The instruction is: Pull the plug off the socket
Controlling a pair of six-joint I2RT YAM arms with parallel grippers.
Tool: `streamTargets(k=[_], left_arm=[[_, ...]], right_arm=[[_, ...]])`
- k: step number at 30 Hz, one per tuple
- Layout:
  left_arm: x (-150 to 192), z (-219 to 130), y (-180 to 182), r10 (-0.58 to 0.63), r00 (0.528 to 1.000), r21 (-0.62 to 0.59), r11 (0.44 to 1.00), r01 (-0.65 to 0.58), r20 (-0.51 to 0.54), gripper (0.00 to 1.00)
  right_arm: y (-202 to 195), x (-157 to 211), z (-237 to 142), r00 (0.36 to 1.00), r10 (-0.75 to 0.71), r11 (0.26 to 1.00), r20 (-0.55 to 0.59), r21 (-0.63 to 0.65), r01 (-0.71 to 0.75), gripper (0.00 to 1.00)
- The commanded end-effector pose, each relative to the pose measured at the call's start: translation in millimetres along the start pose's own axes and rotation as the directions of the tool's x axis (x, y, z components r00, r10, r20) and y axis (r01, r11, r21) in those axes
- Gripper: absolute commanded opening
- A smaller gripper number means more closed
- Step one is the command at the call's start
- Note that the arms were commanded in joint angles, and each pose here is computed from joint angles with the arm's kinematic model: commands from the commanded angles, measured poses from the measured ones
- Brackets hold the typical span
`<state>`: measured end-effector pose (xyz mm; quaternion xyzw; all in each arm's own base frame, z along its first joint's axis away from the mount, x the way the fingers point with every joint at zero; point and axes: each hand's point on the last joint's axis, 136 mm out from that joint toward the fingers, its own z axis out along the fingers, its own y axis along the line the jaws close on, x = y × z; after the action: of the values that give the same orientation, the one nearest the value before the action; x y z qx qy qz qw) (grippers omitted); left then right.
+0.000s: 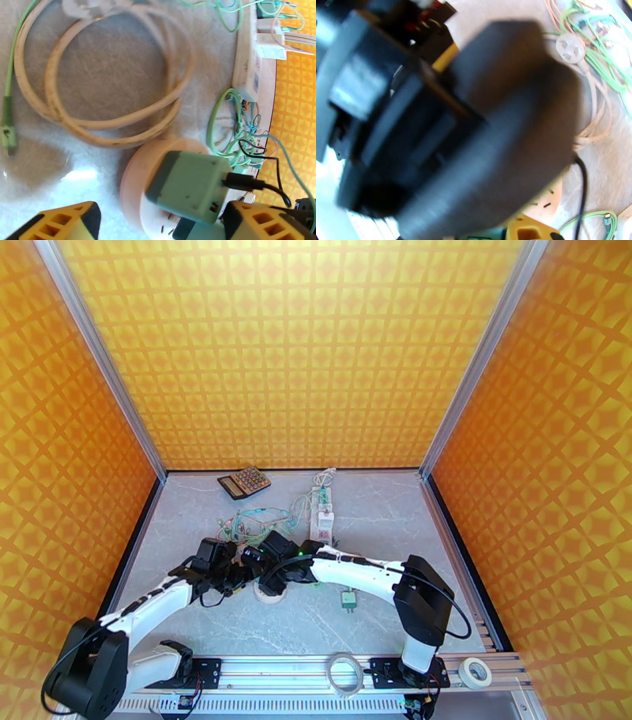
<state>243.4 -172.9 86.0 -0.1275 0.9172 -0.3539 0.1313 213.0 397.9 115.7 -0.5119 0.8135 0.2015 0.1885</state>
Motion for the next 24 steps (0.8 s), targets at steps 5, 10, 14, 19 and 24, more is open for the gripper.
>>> streamTargets(k=[5,10,14,19,24], left_arm=[[3,-24,-13,0.069,0.997,0.005,0.998,-0.069,0.019,0.94],[13,-22,3,0.064,0.998,-0.035,0.997,-0.064,0.000,0.98],[8,-32,10,0.072,0.997,-0.095,0.993,-0.069,0.033,0.98],[-6,-48,9,0.082,0.992,-0.131,0.989,-0.068,0.100,0.99],[-12,-53,8,0.082,0.989,-0.140,0.988,-0.064,0.124,0.99]], right_arm=[[-2,-35,-15,0.993,0.039,0.999,0.112,-0.009,-0.038,0.19],[-13,-34,-20,0.987,0.109,0.994,0.115,-0.005,-0.110,0.18],[-16,-29,-32,0.978,0.153,0.988,0.140,-0.001,-0.154,0.18],[-22,1,-46,0.955,0.264,0.964,0.137,0.003,-0.267,0.18],[-21,44,-53,0.904,0.403,0.914,0.140,-0.021,-0.405,0.20]])
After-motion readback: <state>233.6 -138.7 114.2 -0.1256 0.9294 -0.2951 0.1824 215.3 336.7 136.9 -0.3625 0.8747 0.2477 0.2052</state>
